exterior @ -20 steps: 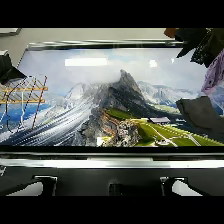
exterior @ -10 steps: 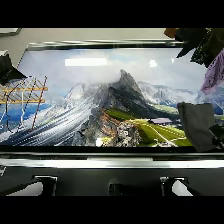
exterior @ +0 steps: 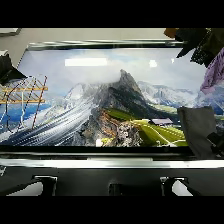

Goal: Fold the clothes and pants, and hang the long-sleeved shirts on hangers.

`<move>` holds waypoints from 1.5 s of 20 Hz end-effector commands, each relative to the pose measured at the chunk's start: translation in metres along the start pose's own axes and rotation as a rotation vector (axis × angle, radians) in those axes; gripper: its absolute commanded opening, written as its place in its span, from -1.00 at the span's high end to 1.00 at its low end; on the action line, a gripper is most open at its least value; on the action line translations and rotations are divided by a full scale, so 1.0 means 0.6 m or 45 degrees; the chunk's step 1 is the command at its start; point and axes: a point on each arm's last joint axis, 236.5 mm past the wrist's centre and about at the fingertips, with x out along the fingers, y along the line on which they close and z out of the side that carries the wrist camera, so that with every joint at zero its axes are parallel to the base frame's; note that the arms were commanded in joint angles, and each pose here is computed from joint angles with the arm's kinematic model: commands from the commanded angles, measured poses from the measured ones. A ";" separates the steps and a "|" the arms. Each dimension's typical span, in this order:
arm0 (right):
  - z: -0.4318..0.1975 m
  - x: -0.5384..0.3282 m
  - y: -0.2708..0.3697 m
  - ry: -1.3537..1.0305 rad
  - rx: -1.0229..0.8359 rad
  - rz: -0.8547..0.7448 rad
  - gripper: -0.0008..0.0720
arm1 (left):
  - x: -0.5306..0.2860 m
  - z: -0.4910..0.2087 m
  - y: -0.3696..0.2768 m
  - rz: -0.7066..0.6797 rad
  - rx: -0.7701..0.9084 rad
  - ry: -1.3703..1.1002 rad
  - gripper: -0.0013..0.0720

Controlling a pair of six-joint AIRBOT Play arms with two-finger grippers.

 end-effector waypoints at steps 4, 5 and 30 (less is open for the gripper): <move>-0.024 0.019 -0.019 0.054 -0.043 -0.073 0.54 | 0.000 0.000 0.000 0.000 -0.001 0.000 0.91; -0.024 0.019 -0.019 0.054 -0.039 -0.074 0.30 | 0.000 0.000 0.000 0.000 -0.001 0.000 0.91; -0.312 -0.347 0.402 -0.364 -1.414 1.093 0.78 | 0.165 -0.150 0.040 0.255 0.395 0.228 0.91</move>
